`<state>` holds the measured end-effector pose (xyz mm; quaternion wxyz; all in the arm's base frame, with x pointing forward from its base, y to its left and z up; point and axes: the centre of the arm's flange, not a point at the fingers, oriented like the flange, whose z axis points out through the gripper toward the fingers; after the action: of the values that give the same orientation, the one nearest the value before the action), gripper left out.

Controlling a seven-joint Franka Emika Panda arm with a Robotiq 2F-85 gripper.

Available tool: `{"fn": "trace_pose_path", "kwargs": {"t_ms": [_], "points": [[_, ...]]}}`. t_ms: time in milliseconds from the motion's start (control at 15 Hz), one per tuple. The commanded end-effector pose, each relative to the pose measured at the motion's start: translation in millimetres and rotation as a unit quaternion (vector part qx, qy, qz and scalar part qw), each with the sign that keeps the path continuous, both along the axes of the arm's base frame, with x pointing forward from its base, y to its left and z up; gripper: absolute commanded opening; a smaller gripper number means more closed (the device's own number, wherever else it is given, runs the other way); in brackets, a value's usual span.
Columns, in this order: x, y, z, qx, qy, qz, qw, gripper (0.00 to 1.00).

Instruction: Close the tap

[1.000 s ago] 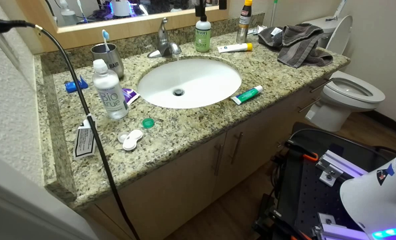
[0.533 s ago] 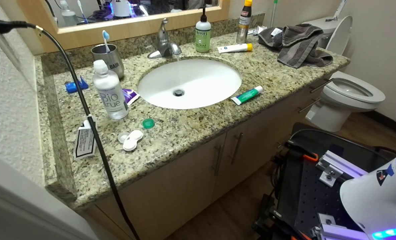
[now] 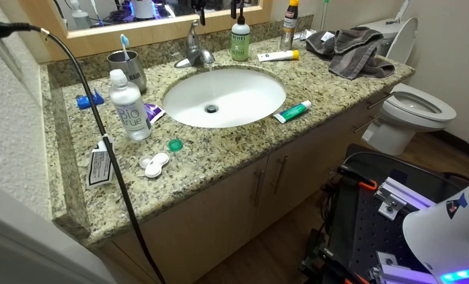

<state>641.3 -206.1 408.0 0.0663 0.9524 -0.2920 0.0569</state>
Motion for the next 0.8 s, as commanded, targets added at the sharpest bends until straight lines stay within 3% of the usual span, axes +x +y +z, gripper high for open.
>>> {"fn": "trace_pose_path", "kwargs": {"t_ms": [0, 67, 133, 333, 533, 733], "points": [[59.3, -17.5, -7.1, -0.02, -0.057, -0.051, 0.9969, 1.0], [66.5, -18.0, -8.0, -0.017, -0.056, -0.058, 0.9966, 1.0], [35.4, -8.0, -11.5, -0.015, -0.041, -0.039, 0.9983, 1.0], [51.5, -9.5, -13.4, -0.02, -0.052, -0.049, 0.9973, 1.0], [62.5, -30.4, -20.3, 0.039, -0.001, 0.025, 0.9989, 1.0], [73.4, -51.4, -17.9, 0.098, 0.033, 0.069, 0.9923, 1.0]]}}
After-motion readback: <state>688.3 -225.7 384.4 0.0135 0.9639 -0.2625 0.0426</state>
